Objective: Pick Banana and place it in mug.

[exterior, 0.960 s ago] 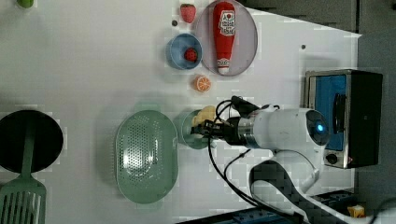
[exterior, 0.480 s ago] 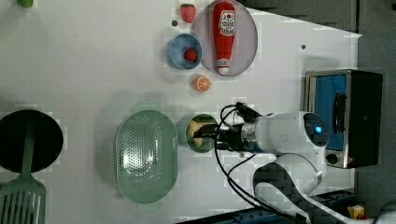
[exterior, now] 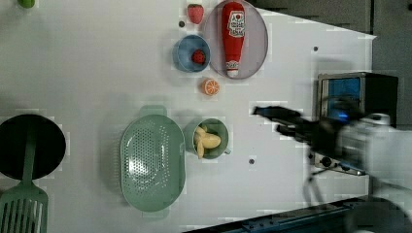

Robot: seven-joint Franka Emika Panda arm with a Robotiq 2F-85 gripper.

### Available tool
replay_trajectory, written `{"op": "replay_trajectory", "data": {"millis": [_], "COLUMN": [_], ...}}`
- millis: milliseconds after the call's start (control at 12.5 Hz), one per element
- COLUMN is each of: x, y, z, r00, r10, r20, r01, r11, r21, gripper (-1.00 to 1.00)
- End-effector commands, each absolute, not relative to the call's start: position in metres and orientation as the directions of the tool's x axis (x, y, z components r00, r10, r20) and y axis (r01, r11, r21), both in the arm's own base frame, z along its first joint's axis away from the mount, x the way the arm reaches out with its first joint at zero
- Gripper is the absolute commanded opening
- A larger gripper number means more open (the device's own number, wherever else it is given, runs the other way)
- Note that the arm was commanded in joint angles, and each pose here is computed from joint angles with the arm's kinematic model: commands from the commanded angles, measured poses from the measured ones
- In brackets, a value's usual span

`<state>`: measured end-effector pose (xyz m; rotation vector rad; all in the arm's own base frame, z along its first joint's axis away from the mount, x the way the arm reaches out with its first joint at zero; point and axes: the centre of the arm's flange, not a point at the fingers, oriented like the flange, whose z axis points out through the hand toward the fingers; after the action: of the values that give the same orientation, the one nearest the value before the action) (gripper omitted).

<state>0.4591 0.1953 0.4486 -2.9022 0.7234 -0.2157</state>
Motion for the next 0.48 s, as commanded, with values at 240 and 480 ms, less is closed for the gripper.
{"op": "replay_trajectory", "data": {"millis": [240,480], "x": [0.445,0.442], "y": [0.090,0.025], "z": [0.549,0.593], "r00": [0.768,0.706], "r10": [-0.640,-0.708], "r20": [0.003,-0.022], "r01": [-0.636,-0.706], "r11": [-0.764,-0.702], "r21": [-0.106,-0.093], "gripper": [1.00,1.00]}}
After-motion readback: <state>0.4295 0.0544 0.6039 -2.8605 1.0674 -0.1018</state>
